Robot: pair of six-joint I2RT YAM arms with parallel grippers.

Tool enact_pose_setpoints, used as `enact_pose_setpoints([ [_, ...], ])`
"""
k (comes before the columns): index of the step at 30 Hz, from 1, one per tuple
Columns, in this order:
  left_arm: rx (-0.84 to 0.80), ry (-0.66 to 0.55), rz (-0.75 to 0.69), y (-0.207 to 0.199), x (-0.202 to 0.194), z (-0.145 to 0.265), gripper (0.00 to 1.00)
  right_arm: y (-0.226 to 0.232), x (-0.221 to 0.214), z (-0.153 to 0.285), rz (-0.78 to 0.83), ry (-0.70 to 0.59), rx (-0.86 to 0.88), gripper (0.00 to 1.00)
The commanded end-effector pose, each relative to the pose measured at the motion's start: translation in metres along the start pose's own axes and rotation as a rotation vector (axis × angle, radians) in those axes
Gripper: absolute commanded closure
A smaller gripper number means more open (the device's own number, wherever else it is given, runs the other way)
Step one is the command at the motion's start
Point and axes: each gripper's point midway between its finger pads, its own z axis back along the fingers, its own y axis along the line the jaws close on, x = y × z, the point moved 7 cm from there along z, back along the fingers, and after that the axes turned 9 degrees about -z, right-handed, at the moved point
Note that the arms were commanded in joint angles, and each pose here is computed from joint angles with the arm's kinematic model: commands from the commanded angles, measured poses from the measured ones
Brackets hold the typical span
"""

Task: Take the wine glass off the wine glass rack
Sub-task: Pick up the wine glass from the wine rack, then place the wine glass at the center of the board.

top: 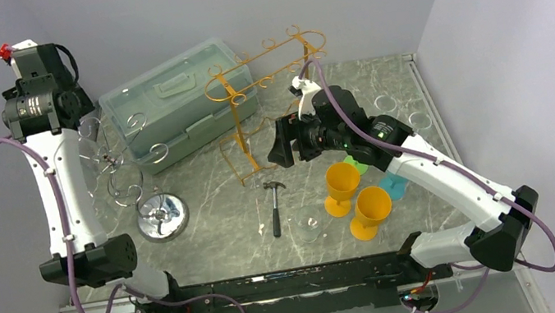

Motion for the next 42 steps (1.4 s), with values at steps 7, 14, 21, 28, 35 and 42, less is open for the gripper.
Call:
enact_pose_setpoints([
  [7,-0.006,-0.174,0.052,0.002,0.046,-0.003,0.59,0.01,0.017,0.008,0.023,-0.058,0.018,0.2],
  [14,-0.062,-0.267,0.058,-0.004,0.069,-0.001,0.6,0.011,0.02,0.008,0.021,-0.07,0.015,0.2],
  [21,-0.182,-0.345,0.071,-0.02,0.085,0.01,0.6,0.011,0.022,0.009,0.01,-0.085,0.008,0.2],
  [28,-0.303,-0.413,0.077,-0.036,0.097,0.03,0.6,0.014,0.028,0.015,0.002,-0.118,0.013,0.21],
  [35,-0.473,-0.439,0.114,-0.05,0.1,0.05,0.6,0.018,0.032,0.021,-0.01,-0.146,0.021,0.21],
  [42,-0.656,-0.435,0.173,-0.06,0.099,0.076,0.61,0.024,0.039,0.03,-0.024,-0.194,0.05,0.21],
])
